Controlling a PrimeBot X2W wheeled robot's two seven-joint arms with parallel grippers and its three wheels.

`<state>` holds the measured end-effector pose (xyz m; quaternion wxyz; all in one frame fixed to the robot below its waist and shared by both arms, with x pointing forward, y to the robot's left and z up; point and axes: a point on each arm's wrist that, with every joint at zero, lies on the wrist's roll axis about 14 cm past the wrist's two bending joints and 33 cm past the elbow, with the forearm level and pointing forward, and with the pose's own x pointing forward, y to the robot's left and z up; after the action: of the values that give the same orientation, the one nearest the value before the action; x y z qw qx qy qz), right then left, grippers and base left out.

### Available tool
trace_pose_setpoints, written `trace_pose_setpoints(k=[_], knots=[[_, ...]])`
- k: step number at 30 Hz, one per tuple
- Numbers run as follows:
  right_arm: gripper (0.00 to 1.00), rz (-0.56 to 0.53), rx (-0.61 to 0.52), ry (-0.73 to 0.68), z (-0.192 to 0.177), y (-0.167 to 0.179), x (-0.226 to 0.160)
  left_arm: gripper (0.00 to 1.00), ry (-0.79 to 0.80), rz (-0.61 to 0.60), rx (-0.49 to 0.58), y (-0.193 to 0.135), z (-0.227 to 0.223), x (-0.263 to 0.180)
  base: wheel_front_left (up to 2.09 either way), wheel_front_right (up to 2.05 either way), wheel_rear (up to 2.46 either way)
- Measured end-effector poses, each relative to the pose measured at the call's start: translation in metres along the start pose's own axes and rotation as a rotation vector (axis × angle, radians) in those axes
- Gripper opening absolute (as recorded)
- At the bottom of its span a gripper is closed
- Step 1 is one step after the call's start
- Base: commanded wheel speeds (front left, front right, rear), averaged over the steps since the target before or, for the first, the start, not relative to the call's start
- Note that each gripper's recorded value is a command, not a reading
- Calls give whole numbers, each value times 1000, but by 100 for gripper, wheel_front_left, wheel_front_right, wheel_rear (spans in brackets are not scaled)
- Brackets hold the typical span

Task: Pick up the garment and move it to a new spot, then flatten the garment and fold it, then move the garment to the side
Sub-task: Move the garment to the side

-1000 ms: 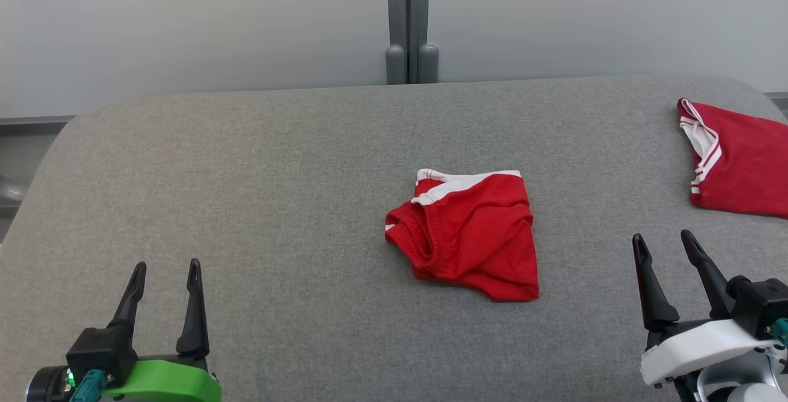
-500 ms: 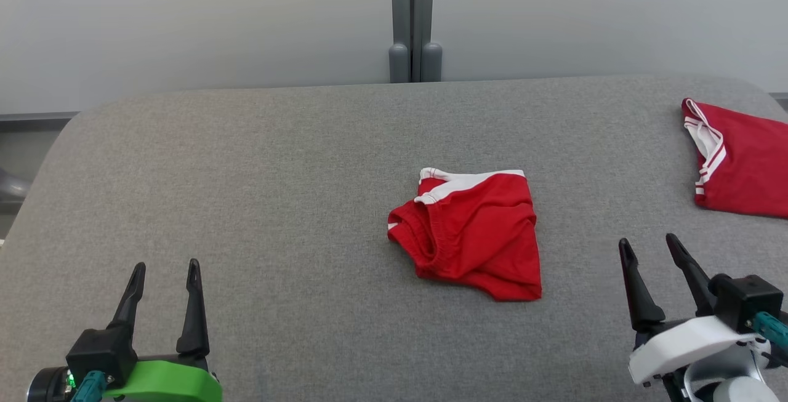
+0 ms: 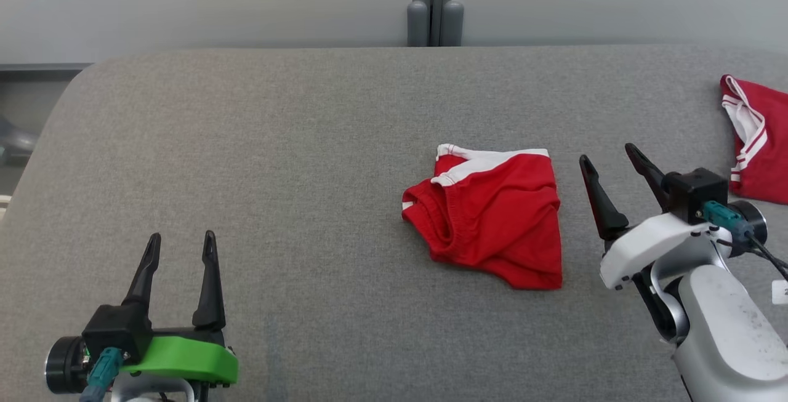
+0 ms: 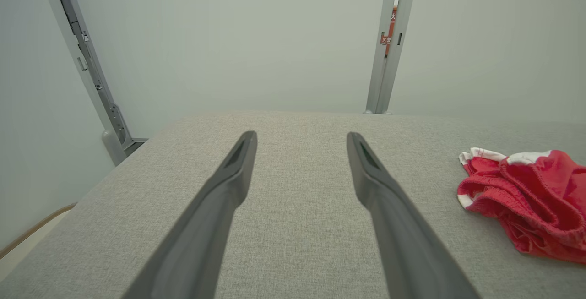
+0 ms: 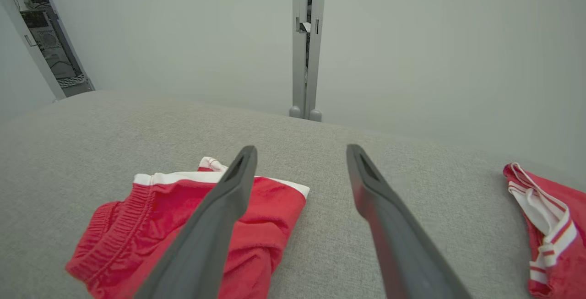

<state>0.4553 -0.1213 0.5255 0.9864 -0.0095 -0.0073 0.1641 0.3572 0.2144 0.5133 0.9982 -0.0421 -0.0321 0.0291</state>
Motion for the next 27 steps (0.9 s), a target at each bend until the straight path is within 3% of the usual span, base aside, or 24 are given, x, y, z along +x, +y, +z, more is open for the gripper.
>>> trace_pose_setpoints(k=[10, 22, 24, 25, 27], knots=[[100, 25, 42, 219, -77, 6, 30, 100, 32, 19, -6, 0, -17, 12, 0, 0, 0], [100, 76, 160, 411, -151, 47, 38, 100, 79, 51, 0, 6, -38, 21, 0, 0, 0], [13, 76, 191, 417, -153, 54, 38, 100, 79, 52, 0, 6, -39, 22, 0, 0, 0], [0, 73, 203, 411, -153, 54, 39, 100, 81, 51, -1, 6, -39, 22, 0, 0, 0], [0, 76, 203, 409, -153, 55, 39, 100, 83, 52, -2, 5, -40, 23, 0, 0, 0]])
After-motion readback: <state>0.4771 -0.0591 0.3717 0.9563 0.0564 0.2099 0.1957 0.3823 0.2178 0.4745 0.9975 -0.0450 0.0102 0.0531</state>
